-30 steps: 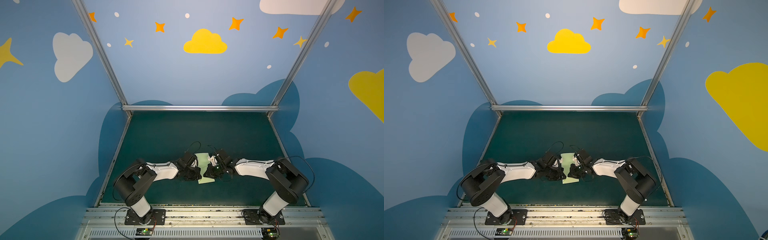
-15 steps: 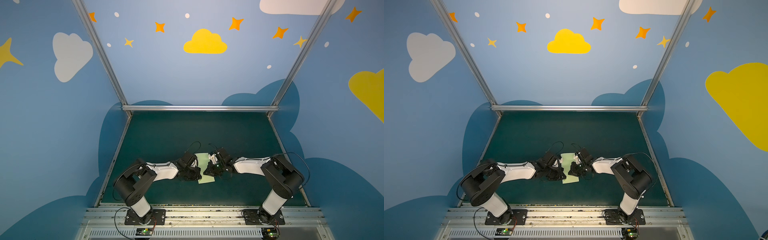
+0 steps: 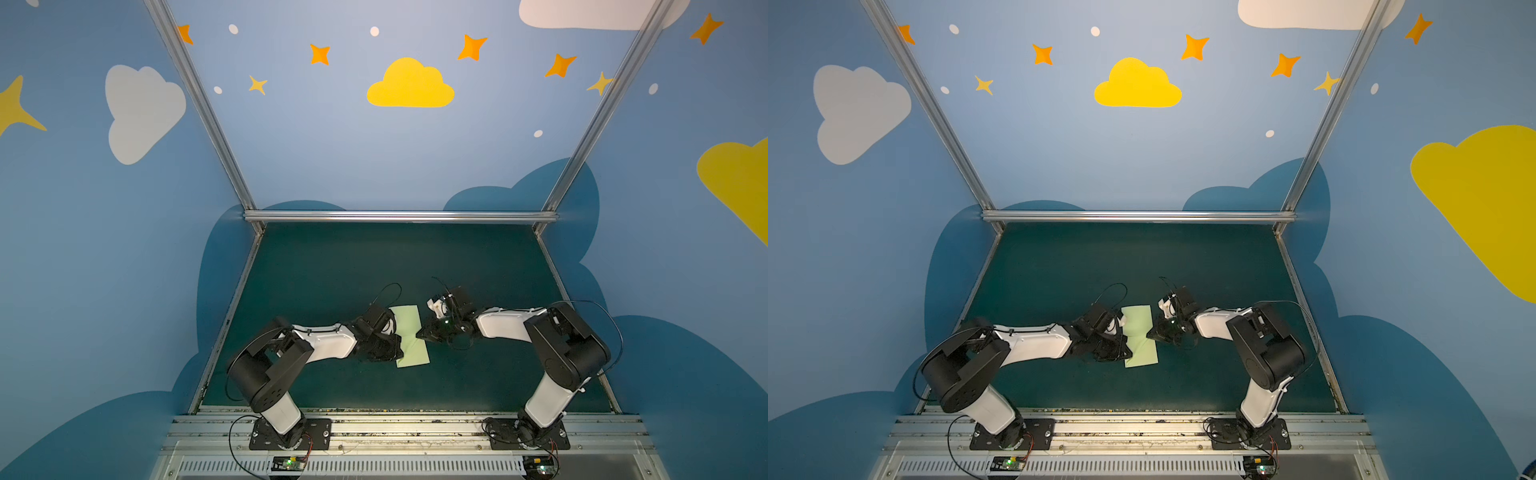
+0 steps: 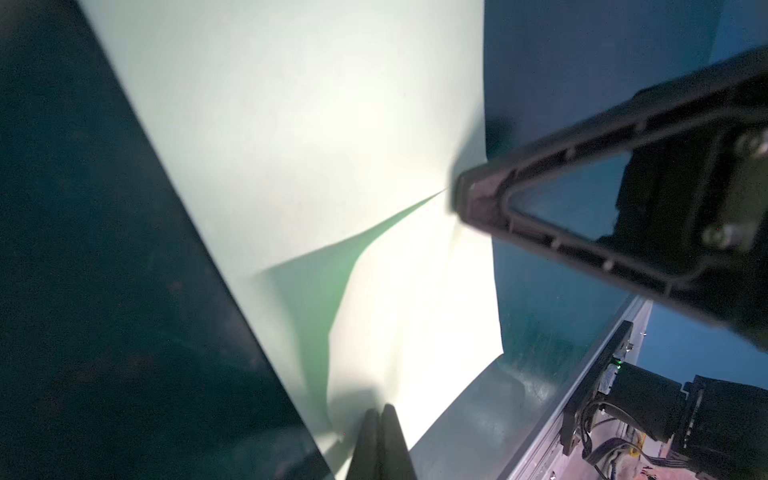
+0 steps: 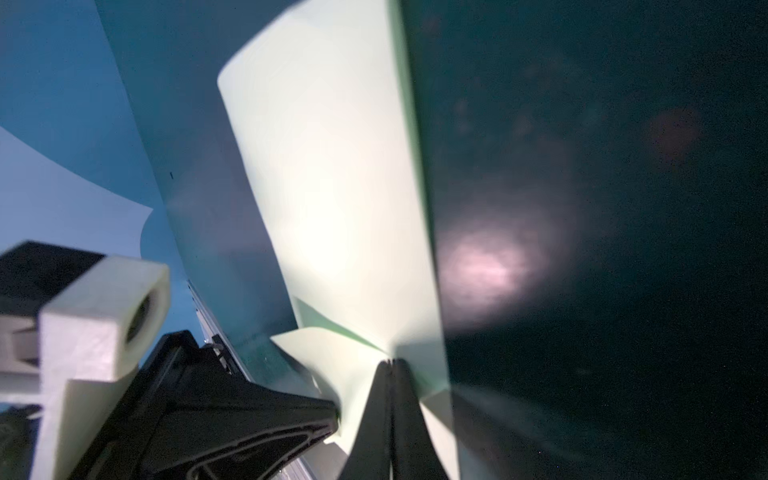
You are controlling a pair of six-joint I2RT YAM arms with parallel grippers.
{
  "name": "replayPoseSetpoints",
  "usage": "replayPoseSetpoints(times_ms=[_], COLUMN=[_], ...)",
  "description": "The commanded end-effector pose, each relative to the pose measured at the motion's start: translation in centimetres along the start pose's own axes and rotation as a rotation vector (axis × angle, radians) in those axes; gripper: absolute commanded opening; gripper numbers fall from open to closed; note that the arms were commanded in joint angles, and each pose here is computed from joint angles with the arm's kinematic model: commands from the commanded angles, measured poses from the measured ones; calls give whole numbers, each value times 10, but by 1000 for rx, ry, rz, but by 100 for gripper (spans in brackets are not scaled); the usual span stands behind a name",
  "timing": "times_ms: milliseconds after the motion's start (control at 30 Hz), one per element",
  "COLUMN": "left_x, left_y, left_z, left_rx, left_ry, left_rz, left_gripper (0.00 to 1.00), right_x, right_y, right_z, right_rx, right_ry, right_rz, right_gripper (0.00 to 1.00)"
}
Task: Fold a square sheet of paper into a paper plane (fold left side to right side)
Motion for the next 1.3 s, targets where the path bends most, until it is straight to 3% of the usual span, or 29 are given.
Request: replayPoseSetpoints(times_ms=[0,300,600,1100,1267], left_x=[1,1,-1,1,20], left_y=[-14,-15,-15,-13,8], left_z=[17,17,18,17,0], left_rx=[14,13,14,14,-18], left_ry=[62,61,61,62,30], left_rz=[31,32,37,30,-6], left_gripper=[3,3,3,3,3], right_x=[12,49,18,-15,-18], right_y=[11,-10,-57,-44,-42], right_z=[-62,12,46,13,-7], right_rx=[-108,78,260,224,177], right_ry=[-191,-61,-106,-220,-248], right_rz=[-48,-67,21,30,38], right_gripper=[0,0,0,0,0])
Point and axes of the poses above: each gripper's point midway between its finger pads, its own x axis back along the fingers, its own z axis along the line the jaws close on, y = z × x, the point moved 1 cm from there along x, back along the fingers, and after that the axes turned 14 degrees about -x, right-handed, at the moved point
